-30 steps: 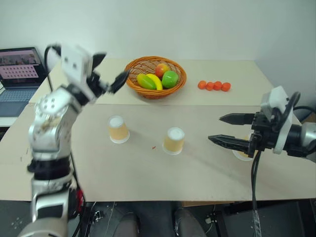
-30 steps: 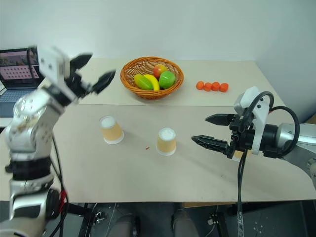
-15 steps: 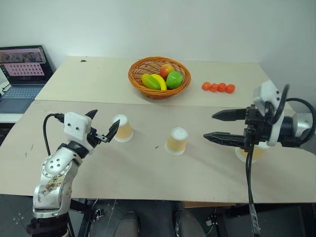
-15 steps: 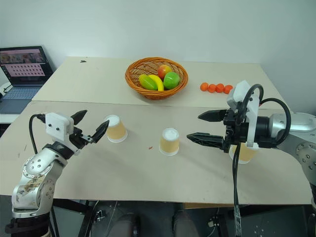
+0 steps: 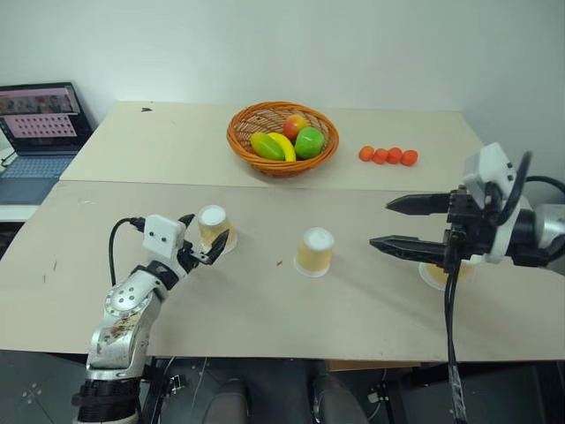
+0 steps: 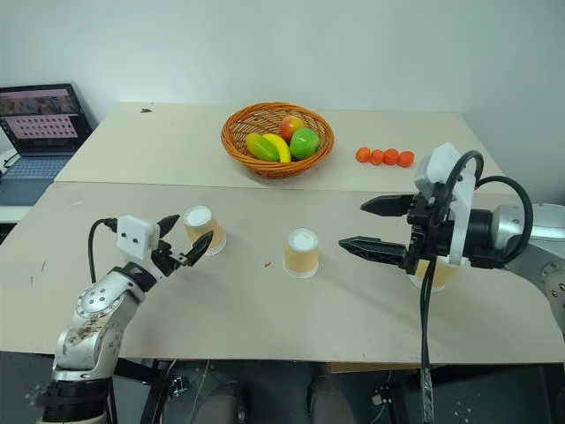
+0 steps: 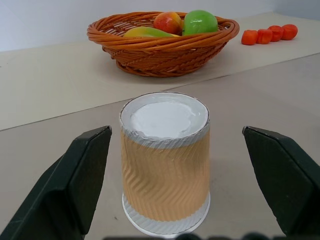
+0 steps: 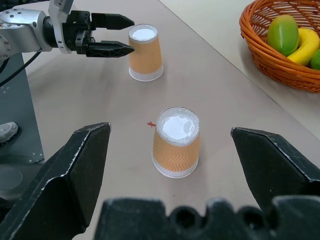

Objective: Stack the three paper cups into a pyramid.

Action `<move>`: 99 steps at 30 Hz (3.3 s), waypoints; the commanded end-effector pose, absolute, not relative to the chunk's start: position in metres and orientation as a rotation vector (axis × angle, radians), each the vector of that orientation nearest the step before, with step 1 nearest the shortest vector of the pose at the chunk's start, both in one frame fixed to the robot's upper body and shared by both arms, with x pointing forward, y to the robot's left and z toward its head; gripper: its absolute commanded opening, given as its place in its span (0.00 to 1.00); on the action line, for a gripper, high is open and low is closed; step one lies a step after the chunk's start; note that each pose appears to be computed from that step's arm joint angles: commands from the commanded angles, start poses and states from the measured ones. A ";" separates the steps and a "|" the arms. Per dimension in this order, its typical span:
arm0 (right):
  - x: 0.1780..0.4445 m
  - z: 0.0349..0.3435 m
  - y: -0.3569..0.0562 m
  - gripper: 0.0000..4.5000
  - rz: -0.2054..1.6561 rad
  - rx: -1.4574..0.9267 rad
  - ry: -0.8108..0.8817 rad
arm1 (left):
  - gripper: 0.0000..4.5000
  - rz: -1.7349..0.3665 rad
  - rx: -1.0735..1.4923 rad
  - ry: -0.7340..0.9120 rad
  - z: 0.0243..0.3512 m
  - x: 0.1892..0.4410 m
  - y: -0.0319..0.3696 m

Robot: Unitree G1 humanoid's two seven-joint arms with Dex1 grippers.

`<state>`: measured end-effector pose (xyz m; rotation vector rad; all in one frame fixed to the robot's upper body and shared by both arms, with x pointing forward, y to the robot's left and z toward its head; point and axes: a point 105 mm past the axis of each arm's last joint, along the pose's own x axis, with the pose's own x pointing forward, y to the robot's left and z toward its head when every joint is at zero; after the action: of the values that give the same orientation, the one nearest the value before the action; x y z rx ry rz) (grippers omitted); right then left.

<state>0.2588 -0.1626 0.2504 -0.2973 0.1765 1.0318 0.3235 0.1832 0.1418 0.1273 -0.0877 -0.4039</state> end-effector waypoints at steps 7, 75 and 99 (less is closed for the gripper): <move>0.253 0.265 -0.174 1.00 0.973 -0.346 0.141 | 0.99 -0.440 0.142 -0.181 0.158 0.345 0.167; 0.250 0.259 -0.175 1.00 0.879 -0.335 0.140 | 0.61 -1.148 0.256 -0.172 0.184 0.322 0.085; 0.237 0.263 -0.183 1.00 0.810 -0.354 0.156 | 0.61 -1.192 0.245 -0.150 0.152 0.328 0.059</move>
<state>0.2413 -0.1832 0.2526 -0.3253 0.1919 0.8202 0.3291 0.0628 0.1410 0.2278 -0.0940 -1.1823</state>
